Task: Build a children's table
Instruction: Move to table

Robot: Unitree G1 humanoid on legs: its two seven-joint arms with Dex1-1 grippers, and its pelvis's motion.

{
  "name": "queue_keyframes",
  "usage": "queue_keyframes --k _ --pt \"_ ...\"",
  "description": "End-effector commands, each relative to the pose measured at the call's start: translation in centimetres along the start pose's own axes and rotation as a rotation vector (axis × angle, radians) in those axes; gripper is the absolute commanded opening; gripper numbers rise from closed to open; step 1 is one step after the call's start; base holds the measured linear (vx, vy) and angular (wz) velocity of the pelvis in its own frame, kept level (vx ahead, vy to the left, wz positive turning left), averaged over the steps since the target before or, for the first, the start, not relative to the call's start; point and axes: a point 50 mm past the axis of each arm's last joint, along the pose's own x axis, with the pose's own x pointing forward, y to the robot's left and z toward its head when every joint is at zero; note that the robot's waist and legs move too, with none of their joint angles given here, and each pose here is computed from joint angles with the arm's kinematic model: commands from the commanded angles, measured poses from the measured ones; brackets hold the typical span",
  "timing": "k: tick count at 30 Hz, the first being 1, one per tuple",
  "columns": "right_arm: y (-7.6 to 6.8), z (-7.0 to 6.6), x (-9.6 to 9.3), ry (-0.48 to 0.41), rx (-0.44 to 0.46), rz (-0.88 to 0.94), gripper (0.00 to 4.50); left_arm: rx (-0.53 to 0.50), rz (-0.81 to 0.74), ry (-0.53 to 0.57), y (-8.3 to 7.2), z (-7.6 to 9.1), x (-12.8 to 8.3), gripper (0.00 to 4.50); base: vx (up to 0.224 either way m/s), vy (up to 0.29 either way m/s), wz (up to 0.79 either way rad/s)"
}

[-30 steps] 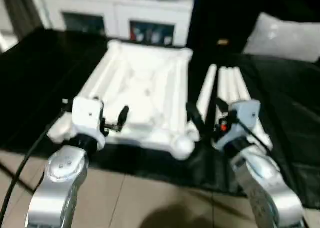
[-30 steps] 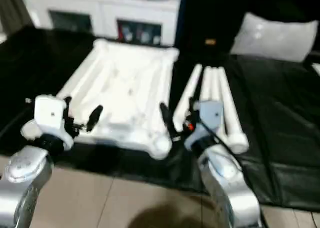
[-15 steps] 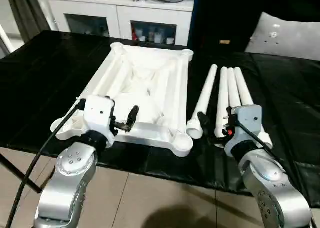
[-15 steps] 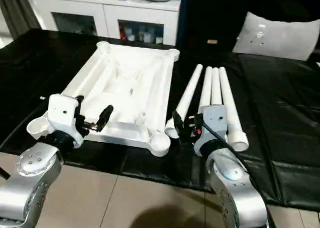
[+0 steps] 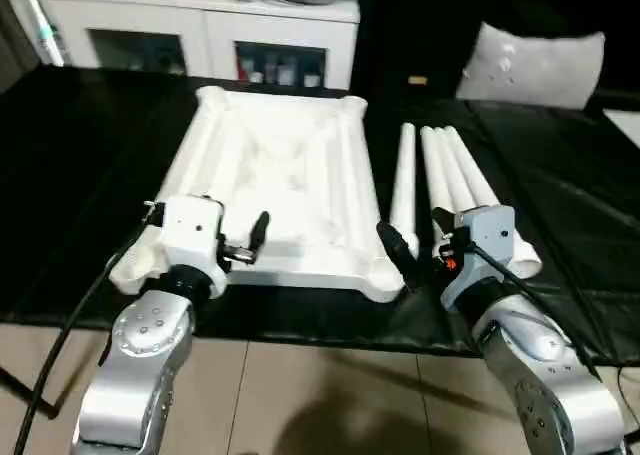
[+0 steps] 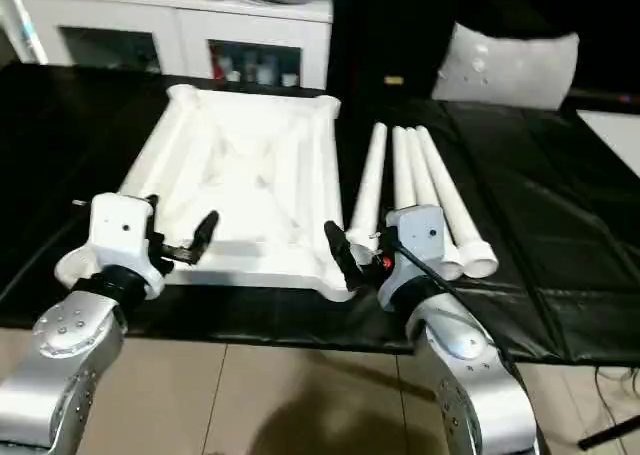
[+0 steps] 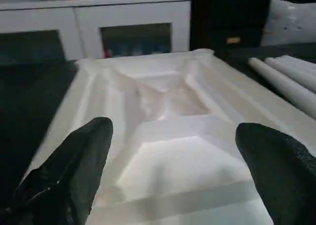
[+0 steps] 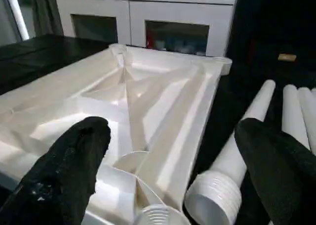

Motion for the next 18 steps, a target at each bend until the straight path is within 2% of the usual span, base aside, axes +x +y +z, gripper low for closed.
queue_keyframes --k 1,3,5,10,15,18 --pt "-0.6 0.0 0.0 0.031 -0.049 -0.028 4.46 0.001 -0.02 0.001 -0.4 0.2 -0.2 4.47 -0.063 0.033 0.0" --pt "-1.1 -0.4 -0.1 0.064 -0.1 -0.078 4.46 -0.02 -0.014 0.008 -0.2 0.1 -0.4 4.47 -0.062 0.021 -0.01" --pt "-1.2 -0.9 -0.1 0.112 -0.093 -0.067 4.46 -0.016 -0.014 0.026 0.0 -0.2 -0.5 4.47 0.0 0.0 0.0" --pt "-1.4 -0.6 -0.4 0.063 -0.106 -0.074 4.46 0.016 -0.057 0.051 -0.4 -1.2 -0.9 4.47 0.0 0.0 0.0" --pt "-1.2 -0.7 -0.4 0.063 -0.09 -0.071 4.46 0.005 -0.091 0.086 -1.1 -2.2 -1.3 4.47 0.0 0.0 0.0" --pt "-0.9 -0.7 -0.4 0.065 -0.09 -0.052 4.46 0.001 -0.094 0.086 -1.2 -2.1 -1.4 4.47 0.0 0.0 0.0"
